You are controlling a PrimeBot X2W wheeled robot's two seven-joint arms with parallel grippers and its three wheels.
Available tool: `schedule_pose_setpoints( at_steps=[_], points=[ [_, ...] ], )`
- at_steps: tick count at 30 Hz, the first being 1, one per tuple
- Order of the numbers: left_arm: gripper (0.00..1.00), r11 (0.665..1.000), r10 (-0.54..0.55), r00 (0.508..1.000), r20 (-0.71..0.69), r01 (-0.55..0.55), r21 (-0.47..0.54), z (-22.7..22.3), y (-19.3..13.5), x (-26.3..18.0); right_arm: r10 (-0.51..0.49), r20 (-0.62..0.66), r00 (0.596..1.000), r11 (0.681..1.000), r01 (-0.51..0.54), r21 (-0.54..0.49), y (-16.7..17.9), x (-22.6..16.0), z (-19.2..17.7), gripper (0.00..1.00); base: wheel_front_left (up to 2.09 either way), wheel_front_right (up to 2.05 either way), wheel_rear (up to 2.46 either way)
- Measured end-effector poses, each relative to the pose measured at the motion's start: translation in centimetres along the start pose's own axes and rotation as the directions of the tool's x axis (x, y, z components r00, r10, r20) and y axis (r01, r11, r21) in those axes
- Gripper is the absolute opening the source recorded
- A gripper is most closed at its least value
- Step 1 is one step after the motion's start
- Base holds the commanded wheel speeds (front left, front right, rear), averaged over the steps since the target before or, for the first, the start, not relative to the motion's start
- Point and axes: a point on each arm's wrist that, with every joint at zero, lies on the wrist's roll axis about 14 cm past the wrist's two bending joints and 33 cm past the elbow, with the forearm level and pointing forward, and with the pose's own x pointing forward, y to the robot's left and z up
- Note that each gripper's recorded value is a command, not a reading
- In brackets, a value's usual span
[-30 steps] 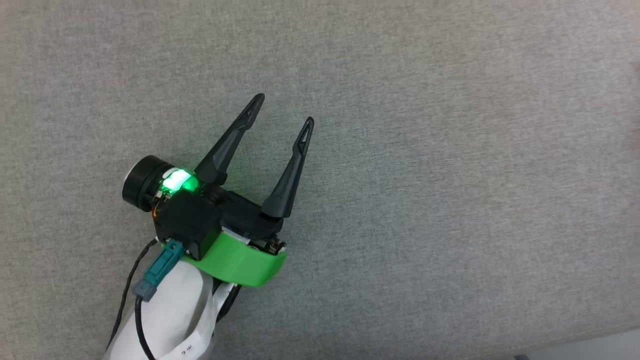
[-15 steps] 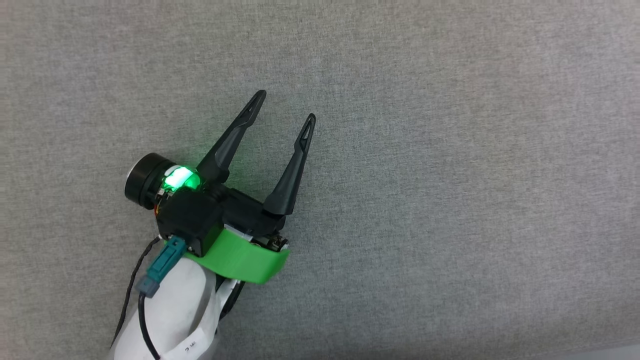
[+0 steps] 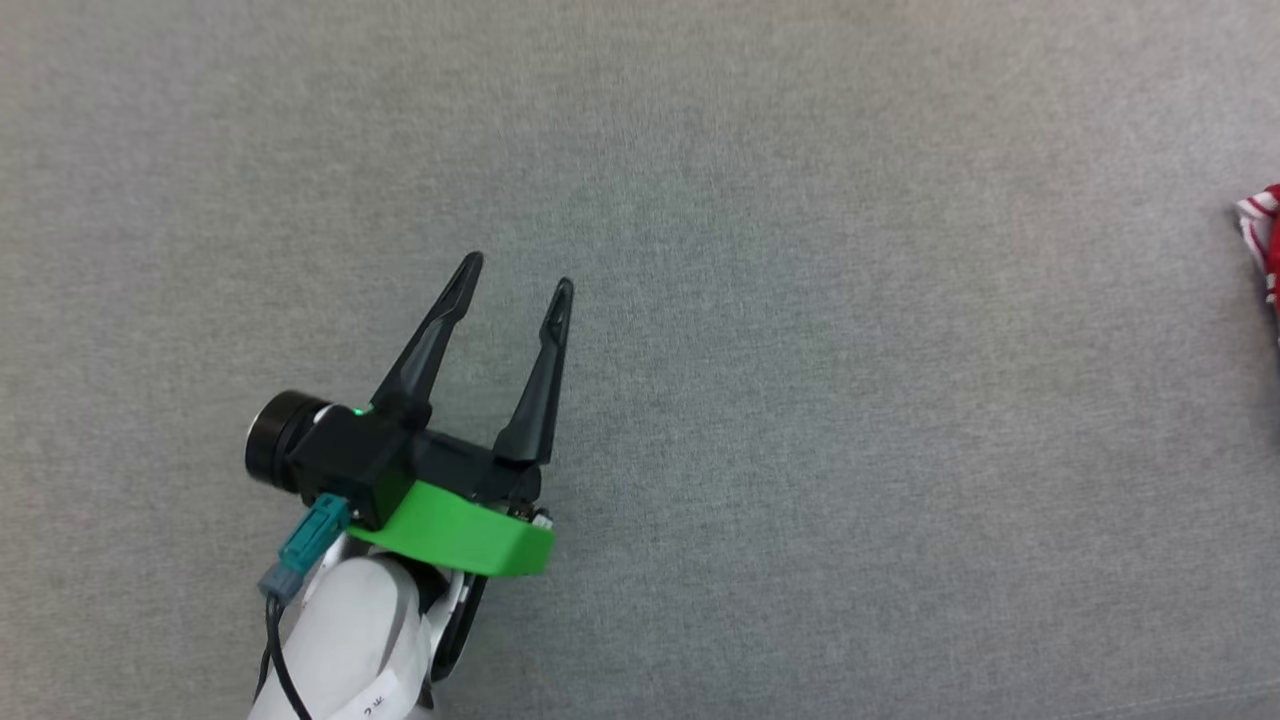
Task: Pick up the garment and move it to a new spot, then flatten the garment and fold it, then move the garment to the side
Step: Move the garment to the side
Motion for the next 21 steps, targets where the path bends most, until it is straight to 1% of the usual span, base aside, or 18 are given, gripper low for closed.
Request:
schedule_pose_setpoints(
  at_steps=[4, 7, 11, 14, 17, 19, 21],
  points=[
    [1.00, 0.999, 0.042, 0.999, 0.022, -0.043, 0.021, 1.7, 0.4, -1.3, 0.050, 0.148, 0.988, 0.992, -0.067, 0.110, 2.0, -2.0, 4.3, 1.00, 0.00, 0.00, 0.00],
    [1.00, 0.996, 0.076, 0.996, 0.040, -0.077, 0.033, 3.0, 0.6, -2.4, 0.091, 0.263, 0.960, 0.969, -0.146, 0.198, 4.2, -4.2, 7.5, 1.00, 0.00, 0.00, 0.00],
    [1.00, 0.992, 0.119, 0.992, 0.047, -0.121, 0.039, 3.9, 1.2, -3.9, 0.163, 0.374, 0.913, 0.940, -0.259, 0.223, 7.7, -7.5, 10.4, 1.00, 0.00, 0.00, 0.00],
    [1.00, 0.986, 0.151, 0.986, 0.064, -0.155, 0.055, 4.9, 1.7, -5.0, 0.199, 0.444, 0.873, 0.904, -0.339, 0.261, 10.3, -9.8, 12.1, 1.00, 0.00, 0.00, 0.00],
    [1.00, 0.977, 0.195, 0.978, 0.073, -0.200, 0.068, 5.5, 2.5, -6.3, 0.222, 0.521, 0.824, 0.855, -0.421, 0.303, 13.0, -12.1, 13.9, 1.00, 0.00, 0.00, 0.00],
    [1.00, 0.970, 0.226, 0.972, 0.070, -0.231, 0.071, 5.6, 3.1, -7.2, 0.221, 0.553, 0.803, 0.829, -0.453, 0.328, 14.2, -13.2, 14.5, 1.00, 0.00, 0.00, 0.00],
    [1.00, 0.965, 0.247, 0.967, 0.067, -0.252, 0.078, 5.6, 3.5, -8.0, 0.225, 0.569, 0.791, 0.806, -0.479, 0.347, 15.5, -14.1, 14.5, 1.00, 0.00, 0.00, 0.00]
  ],
)
